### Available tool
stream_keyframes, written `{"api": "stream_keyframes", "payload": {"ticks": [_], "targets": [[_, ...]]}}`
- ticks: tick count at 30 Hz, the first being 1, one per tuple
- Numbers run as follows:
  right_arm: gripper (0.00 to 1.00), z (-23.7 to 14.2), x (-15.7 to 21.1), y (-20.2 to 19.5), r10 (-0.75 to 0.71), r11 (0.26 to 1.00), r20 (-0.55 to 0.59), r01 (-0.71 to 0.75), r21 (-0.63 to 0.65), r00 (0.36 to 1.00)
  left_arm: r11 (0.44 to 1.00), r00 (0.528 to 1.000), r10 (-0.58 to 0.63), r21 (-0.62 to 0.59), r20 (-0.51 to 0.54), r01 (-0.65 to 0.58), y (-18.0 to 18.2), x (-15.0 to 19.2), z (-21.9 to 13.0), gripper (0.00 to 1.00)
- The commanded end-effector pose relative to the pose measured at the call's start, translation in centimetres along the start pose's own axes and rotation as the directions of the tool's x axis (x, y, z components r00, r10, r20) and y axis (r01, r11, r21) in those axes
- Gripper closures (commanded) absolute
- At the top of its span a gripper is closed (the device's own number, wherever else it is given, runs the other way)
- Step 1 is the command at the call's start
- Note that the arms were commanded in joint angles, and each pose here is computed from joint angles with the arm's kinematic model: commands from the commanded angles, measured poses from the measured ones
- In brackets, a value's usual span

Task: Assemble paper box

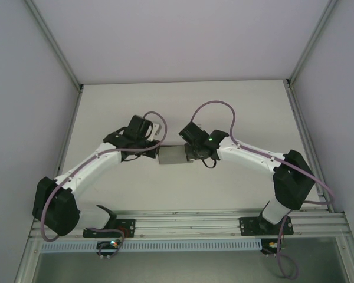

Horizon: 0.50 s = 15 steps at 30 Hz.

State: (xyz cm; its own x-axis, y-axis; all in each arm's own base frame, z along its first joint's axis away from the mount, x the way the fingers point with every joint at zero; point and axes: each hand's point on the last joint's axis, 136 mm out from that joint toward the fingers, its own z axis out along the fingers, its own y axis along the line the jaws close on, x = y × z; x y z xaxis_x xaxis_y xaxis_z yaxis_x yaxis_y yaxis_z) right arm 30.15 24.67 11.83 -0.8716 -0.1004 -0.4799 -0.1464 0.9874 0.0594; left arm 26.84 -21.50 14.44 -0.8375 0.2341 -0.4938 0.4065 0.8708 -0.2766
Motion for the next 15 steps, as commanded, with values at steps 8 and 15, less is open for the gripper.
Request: {"api": "stream_keyframes", "payload": {"ticks": [8,15], "targets": [[1.00,1.5,3.3,-3.7,-0.080,0.972,-0.101,0.100,0.213,0.992,0.896,0.909,-0.338,0.210,-0.243,0.390,-2.4,0.9,-2.3,1.00],[1.00,1.4,2.8,-4.0,-0.139,0.965,-0.036,0.144,0.221,0.990,0.786,0.811,-0.494,0.238,-0.314,0.571,-1.1,0.7,-1.8,1.00]]}}
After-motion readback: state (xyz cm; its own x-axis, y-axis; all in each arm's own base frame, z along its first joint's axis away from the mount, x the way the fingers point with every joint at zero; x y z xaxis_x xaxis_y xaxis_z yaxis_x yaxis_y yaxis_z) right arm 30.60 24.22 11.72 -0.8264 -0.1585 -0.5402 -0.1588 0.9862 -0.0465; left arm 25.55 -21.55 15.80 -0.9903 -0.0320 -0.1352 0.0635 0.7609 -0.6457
